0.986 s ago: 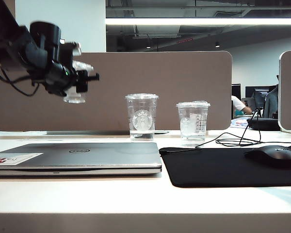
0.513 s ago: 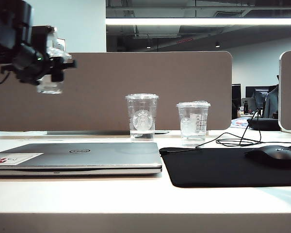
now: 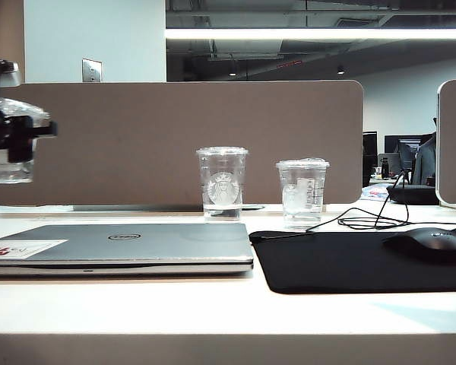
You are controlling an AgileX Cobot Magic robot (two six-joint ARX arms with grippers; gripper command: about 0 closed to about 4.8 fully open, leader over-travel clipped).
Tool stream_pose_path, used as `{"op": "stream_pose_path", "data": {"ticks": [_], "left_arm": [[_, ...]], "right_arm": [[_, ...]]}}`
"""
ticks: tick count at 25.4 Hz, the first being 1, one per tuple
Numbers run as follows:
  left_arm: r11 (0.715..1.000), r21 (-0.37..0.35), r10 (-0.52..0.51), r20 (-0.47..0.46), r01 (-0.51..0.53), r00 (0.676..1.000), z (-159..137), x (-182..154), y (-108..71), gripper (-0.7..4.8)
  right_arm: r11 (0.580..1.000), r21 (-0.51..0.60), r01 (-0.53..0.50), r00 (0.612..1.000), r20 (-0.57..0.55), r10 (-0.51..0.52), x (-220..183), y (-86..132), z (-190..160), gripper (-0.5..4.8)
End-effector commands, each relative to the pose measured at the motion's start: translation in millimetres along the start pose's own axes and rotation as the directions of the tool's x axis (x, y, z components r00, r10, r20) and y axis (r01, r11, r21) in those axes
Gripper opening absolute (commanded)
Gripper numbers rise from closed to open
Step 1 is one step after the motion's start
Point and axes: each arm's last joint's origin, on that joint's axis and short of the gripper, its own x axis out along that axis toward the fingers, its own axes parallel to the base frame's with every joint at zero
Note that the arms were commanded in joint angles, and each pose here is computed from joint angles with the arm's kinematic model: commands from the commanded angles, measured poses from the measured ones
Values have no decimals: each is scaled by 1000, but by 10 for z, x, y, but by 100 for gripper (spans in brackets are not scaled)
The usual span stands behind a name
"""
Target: Pick up the coffee cup on the left and place it on the left side of the laptop.
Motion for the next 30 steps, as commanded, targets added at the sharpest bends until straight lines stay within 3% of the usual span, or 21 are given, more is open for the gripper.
{"op": "stream_pose_path", "data": {"ticks": [1,12,18,25,30], "left_arm": [[1000,-31,6,45,-5,999,-58,-103,39,165],[997,-48,62,-5,-62,998,-400,-370,178,165],[990,-64,124,15,-123,992,-409,-341,405,165],[997,-65,31,-13,-32,999,-525,-71,460,165],[997,-65,27,-40,-29,999,-632,48,462,165]], "right_arm": [[1000,-1,-19,1000,-4,19,-11,7,11,-3],[1000,0,-19,1000,-4,19,-11,7,11,-3],[1000,0,-19,1000,-4,19,-11,7,11,-3],[1000,0,-19,1000,-5,19,-10,7,10,-3],[1000,0,-19,1000,-5,19,-10,8,10,-3]]}}
